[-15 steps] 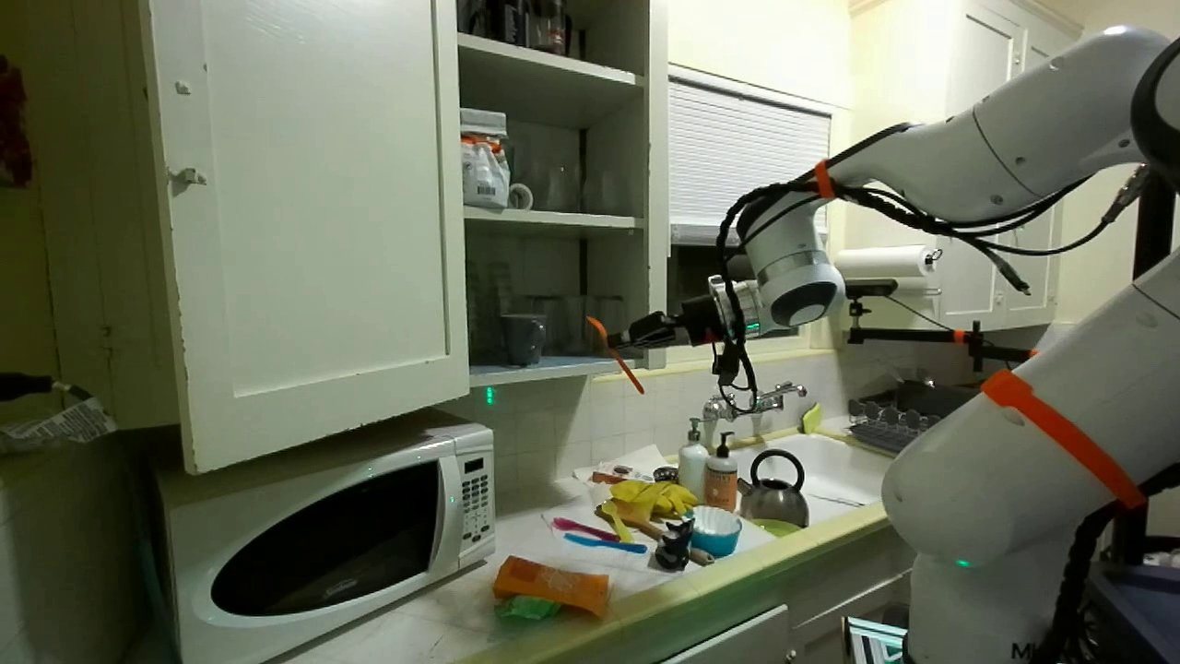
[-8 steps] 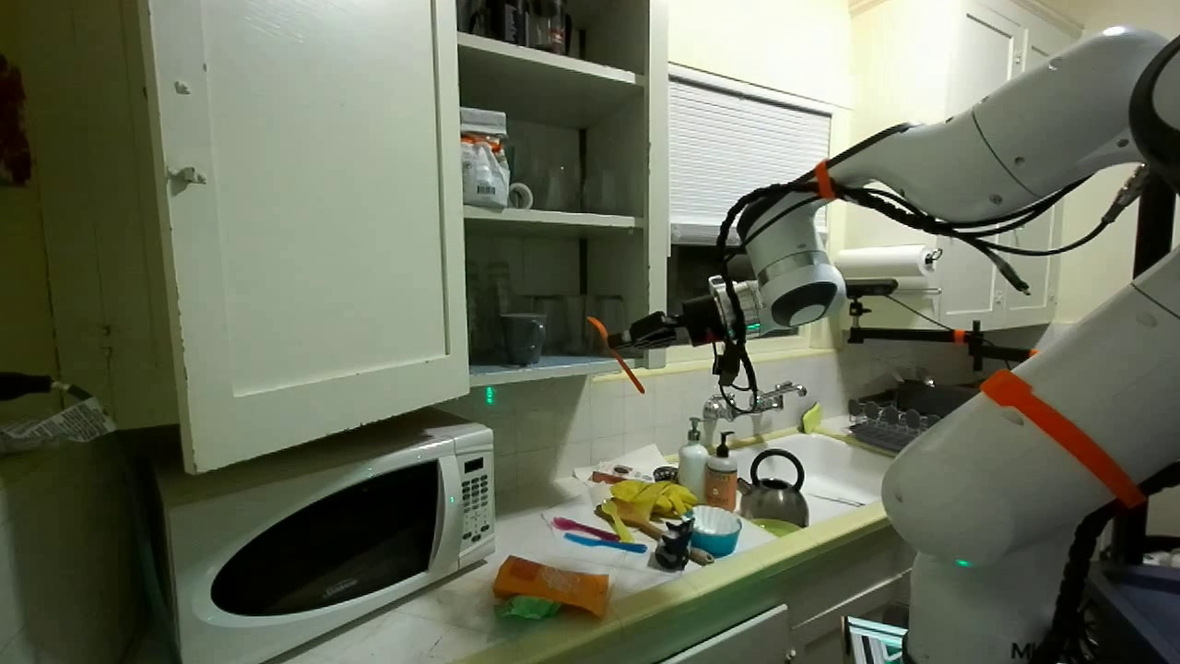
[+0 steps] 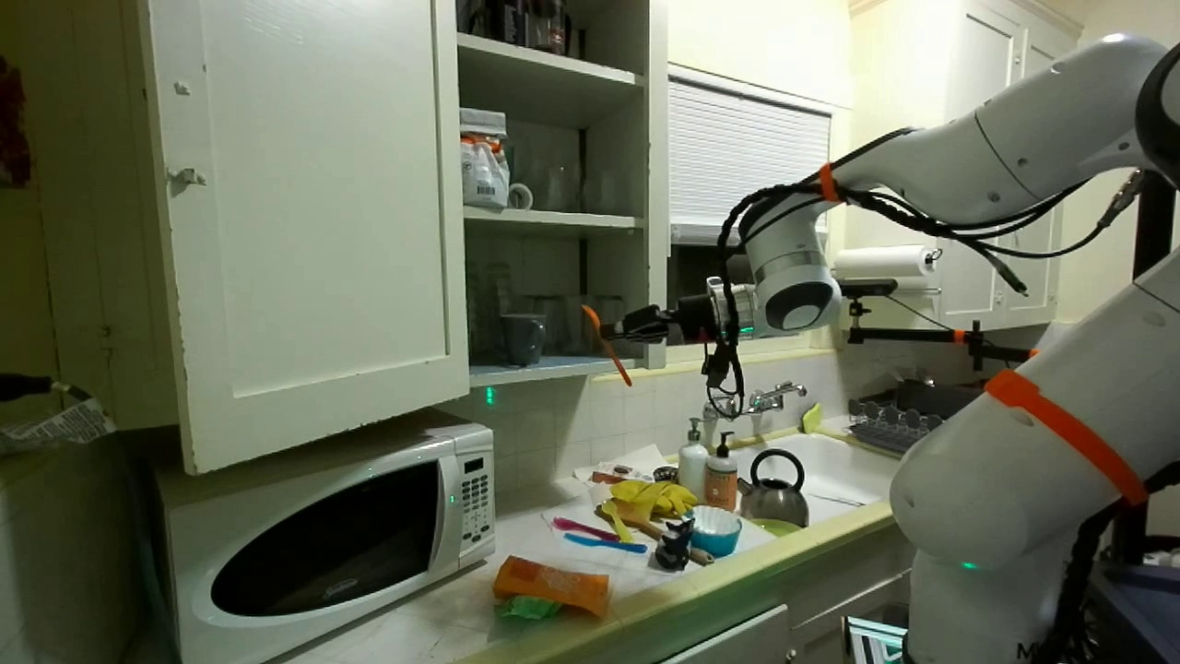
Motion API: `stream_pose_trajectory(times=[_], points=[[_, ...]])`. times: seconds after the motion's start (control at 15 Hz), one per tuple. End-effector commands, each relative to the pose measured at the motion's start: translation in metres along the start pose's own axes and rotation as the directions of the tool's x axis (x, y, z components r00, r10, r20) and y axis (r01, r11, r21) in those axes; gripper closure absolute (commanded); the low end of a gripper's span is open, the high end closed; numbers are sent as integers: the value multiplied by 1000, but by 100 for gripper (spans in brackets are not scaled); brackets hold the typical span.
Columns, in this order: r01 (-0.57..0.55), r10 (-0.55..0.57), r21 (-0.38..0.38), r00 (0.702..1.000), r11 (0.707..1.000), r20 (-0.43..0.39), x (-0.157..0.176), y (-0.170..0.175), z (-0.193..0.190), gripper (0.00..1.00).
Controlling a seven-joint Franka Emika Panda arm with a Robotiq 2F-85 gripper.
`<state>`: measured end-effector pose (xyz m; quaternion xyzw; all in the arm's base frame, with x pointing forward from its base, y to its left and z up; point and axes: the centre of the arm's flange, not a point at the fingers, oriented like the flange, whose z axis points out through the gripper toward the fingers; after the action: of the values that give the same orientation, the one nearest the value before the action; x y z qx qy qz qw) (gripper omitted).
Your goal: Put the orange spoon in the grey block in the cabinet
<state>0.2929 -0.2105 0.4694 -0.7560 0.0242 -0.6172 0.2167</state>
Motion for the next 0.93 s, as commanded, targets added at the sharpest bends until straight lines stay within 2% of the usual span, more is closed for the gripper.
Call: stream_pose_trajectory(times=[0.0, 0.2, 0.47, 0.6, 0.73, 0.87], points=[[48, -47, 0, 982, 999, -181, -6, -3, 4, 96], [63, -76, -51, 943, 997, -324, 0, -5, 3, 96], [0, -82, -163, 865, 987, -495, 8, -3, 7, 96], [3, -110, -189, 820, 982, -561, 12, -4, 5, 96], [110, -191, -170, 778, 979, -599, 15, -13, 4, 96], [231, -269, -142, 740, 963, -616, 16, -28, 9, 96]])
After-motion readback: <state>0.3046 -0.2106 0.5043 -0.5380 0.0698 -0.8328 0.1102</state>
